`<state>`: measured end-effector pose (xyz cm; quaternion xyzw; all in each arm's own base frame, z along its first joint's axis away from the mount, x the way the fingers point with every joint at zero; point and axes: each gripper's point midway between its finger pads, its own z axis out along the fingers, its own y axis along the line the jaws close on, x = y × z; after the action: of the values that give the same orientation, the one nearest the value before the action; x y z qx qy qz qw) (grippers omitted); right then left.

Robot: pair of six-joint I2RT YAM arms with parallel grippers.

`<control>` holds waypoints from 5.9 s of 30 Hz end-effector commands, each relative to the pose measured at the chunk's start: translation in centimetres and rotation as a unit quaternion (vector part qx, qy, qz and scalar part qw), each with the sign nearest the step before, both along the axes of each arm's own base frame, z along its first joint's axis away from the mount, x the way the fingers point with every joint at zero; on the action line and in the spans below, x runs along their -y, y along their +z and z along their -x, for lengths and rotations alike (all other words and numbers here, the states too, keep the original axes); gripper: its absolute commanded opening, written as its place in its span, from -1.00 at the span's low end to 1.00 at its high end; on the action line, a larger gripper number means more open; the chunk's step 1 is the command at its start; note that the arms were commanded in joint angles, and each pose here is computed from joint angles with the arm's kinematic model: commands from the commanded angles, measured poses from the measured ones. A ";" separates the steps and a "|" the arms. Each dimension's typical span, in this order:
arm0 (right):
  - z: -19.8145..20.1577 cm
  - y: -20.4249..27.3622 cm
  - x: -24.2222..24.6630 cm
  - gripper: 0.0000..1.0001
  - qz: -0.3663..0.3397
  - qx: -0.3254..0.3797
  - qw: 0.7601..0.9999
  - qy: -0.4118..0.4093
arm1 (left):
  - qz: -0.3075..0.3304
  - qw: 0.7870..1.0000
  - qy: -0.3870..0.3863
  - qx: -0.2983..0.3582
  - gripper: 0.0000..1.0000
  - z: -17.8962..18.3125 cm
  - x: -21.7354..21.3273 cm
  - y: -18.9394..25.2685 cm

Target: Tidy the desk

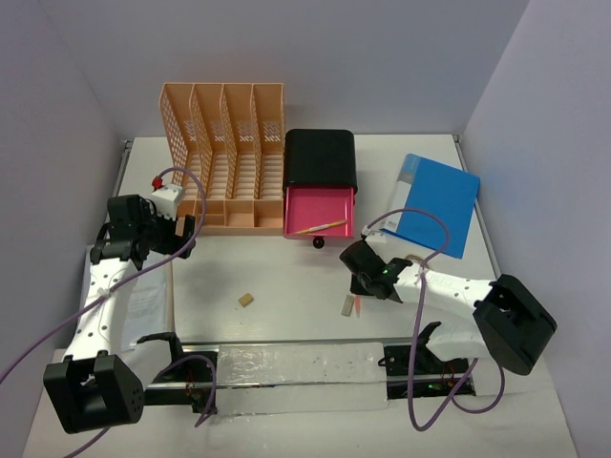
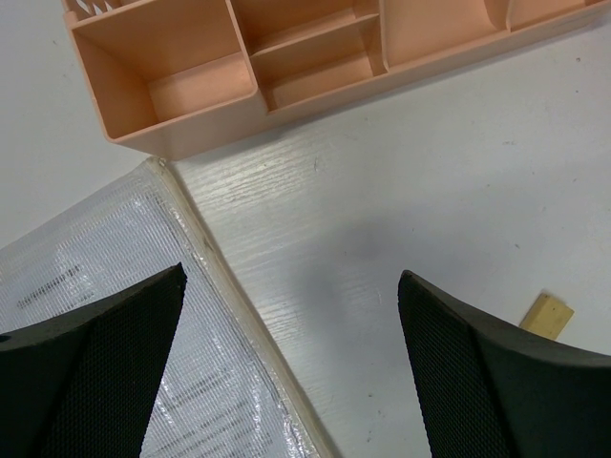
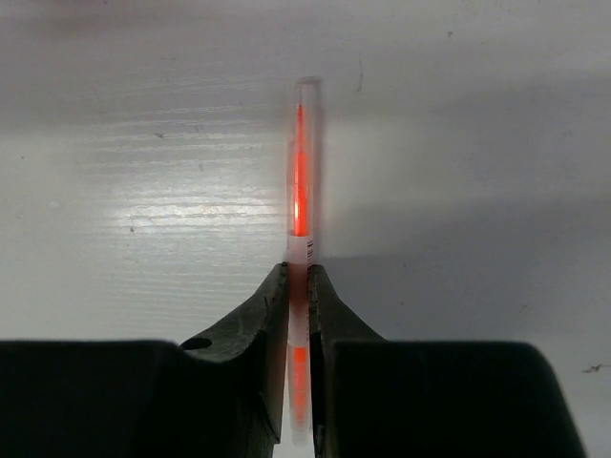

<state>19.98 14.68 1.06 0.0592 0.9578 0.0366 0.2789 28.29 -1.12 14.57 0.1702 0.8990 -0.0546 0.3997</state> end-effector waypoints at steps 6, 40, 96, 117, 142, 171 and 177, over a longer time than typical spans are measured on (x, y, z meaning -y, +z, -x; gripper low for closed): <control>-0.5 5.1 3.5 -1.00 -0.012 0.077 0.993 -0.086 | 0.002 0.999 -0.008 0.036 0.96 -1.2 0.0 1.9; -13.7 23.1 -11.5 -1.00 0.253 0.397 0.696 0.542 | 0.013 1.000 -0.006 0.023 0.96 -0.8 0.2 0.2; -5.6 19.8 -8.4 0.05 -0.068 0.282 0.956 -0.044 | -0.059 0.995 0.080 0.027 0.96 3.2 -3.1 -0.8; -6.9 11.3 -11.1 0.18 -0.048 0.246 0.967 -0.056 | -0.064 0.992 0.098 0.041 0.91 4.1 -3.6 -0.6; -10.0 13.7 -9.9 -0.33 -0.072 0.294 0.950 -0.076 | -0.065 0.992 0.103 0.029 0.91 3.9 -3.7 -1.1; -18.7 18.4 -11.7 -0.28 -0.064 0.333 0.939 -0.057 | -0.040 0.992 0.111 0.054 0.87 2.0 -3.4 0.7; -21.2 18.6 -11.4 -0.28 -0.061 0.339 0.937 -0.060 | -0.039 0.991 0.115 0.047 0.82 1.7 -3.5 0.3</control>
<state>38.74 24.75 15.65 0.1059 0.8287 0.0568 0.5467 24.92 2.12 12.53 0.0992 0.9103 0.0328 0.4005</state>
